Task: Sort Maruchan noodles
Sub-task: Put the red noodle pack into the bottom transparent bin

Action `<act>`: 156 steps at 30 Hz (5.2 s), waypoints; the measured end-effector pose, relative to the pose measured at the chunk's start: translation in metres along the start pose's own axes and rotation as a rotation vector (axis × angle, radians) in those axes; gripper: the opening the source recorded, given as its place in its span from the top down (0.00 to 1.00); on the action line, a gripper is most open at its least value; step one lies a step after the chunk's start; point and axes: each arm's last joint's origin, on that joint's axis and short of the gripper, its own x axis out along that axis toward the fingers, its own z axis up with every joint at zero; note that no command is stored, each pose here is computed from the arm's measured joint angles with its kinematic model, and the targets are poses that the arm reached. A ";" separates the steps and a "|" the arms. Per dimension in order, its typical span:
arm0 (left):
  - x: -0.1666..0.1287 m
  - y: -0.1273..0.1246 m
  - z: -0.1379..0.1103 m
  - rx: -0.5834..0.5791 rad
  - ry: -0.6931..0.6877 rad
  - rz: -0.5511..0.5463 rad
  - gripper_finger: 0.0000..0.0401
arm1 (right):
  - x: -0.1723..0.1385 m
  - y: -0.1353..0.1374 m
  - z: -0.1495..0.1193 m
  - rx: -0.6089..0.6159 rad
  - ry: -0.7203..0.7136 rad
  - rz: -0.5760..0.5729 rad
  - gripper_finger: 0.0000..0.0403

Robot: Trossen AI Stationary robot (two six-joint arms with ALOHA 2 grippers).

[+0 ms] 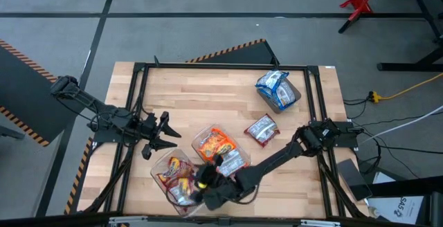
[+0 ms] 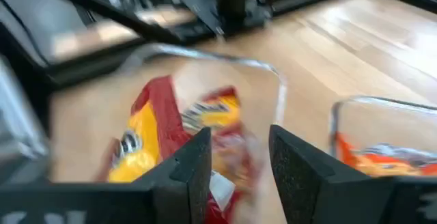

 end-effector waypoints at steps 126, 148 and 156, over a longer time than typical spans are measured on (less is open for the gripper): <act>0.000 0.006 -0.003 -0.045 -0.003 0.161 0.57 | -0.026 0.022 0.018 -1.074 -0.035 0.286 1.00; 0.000 0.006 -0.004 -0.063 0.002 0.163 0.57 | 0.001 0.037 -0.009 -0.774 -0.109 0.231 1.00; -0.001 0.006 -0.004 -0.067 0.001 0.163 0.57 | -0.007 0.039 -0.019 -0.780 -0.025 0.275 1.00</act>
